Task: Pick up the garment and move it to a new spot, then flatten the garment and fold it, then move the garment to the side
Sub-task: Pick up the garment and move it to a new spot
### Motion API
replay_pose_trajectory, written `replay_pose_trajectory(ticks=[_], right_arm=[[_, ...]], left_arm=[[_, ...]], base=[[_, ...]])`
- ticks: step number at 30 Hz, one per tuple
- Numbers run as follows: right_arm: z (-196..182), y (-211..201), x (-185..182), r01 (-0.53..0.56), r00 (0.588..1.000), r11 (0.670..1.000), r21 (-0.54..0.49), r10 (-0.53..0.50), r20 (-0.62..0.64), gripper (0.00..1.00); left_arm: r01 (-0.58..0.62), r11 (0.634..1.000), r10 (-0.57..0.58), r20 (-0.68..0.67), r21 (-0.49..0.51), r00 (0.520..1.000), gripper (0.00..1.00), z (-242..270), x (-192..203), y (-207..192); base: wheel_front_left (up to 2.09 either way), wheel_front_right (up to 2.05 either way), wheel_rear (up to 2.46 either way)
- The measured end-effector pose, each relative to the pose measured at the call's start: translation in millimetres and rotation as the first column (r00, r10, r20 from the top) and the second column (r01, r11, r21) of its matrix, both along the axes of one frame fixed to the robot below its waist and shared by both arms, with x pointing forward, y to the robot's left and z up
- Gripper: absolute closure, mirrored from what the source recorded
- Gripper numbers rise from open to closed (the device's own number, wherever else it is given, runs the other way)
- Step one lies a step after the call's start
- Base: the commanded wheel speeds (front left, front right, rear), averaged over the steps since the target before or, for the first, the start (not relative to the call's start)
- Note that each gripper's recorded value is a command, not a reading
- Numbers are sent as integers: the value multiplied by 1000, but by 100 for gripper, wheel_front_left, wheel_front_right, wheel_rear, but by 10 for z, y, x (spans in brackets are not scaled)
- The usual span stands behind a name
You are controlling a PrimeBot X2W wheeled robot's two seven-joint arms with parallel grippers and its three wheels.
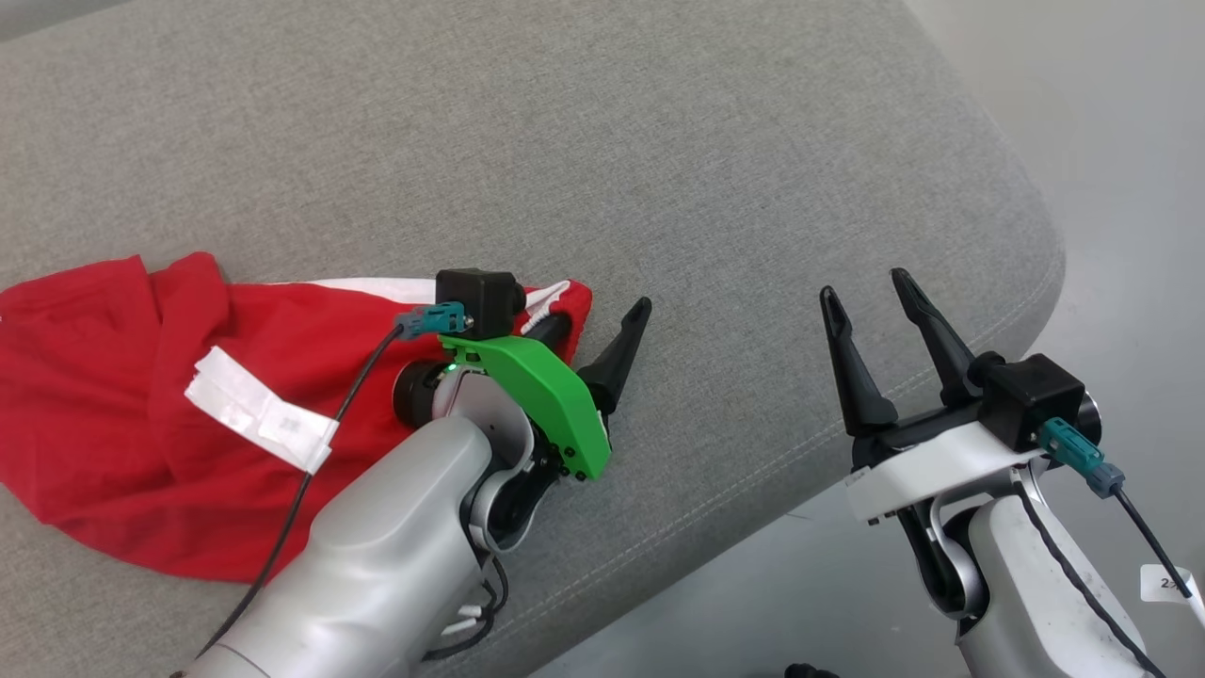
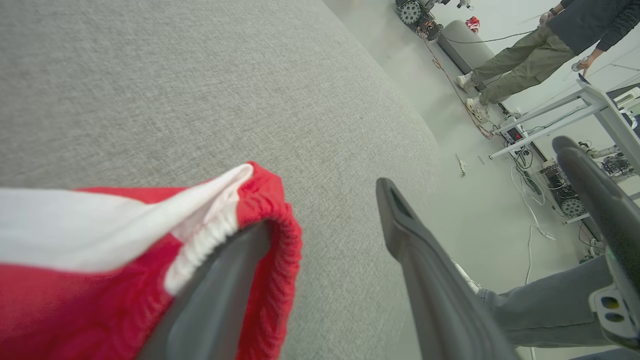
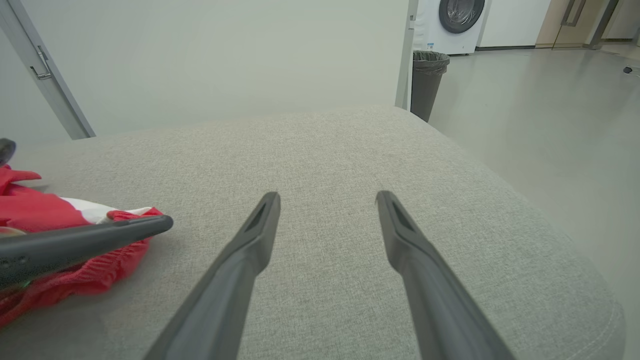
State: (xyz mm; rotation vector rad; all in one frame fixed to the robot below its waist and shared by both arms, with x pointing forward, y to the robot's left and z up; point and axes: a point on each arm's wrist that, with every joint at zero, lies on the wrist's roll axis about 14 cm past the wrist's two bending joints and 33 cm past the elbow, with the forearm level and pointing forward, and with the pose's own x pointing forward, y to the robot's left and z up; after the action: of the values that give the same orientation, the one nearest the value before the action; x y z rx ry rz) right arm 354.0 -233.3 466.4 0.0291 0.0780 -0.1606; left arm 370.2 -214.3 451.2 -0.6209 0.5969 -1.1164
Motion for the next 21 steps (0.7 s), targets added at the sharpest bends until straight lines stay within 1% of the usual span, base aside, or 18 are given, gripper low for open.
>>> replay_pose_trajectory(ticks=[2, 5, 8, 10, 13, 18, 21], right_arm=[[20, -31, -23, 2, 1000, 1000, -8, -2, 3, 0], [41, -44, -50, 4, 1000, 1000, -8, -4, 9, 0], [63, -36, -53, -4, 1000, 1000, -7, 4, 17, 0], [72, -31, -49, -10, 1000, 1000, -8, 10, 21, 0], [94, -13, -33, -18, 999, 1000, -4, 18, 31, 0], [106, 51, -6, -43, 998, 999, 4, 43, 41, 0], [64, 72, -31, -57, 998, 998, 8, 56, 30, 0]], left_arm=[[14, 1000, -14, -26, -14, 1000, 0, 29, -73, -34], [45, 998, -49, -135, -33, 990, 0, 37, -261, -48], [111, 994, -112, -196, -12, 974, 0, -18, -527, -31], [133, 991, -131, -195, 0, 972, 0, -12, -603, -12], [128, 991, -120, -176, 35, 977, 0, -19, -615, 35], [81, 991, -67, -127, 111, 990, 0, -84, -546, 155], [63, 990, -49, -112, 128, 993, 0, -80, -537, 216]], base=[[0, 0, 0], [0, 0, 0], [0, 0, 0], [0, 0, 0], [0, 0, 0], [0, 0, 0], [0, 0, 0]])
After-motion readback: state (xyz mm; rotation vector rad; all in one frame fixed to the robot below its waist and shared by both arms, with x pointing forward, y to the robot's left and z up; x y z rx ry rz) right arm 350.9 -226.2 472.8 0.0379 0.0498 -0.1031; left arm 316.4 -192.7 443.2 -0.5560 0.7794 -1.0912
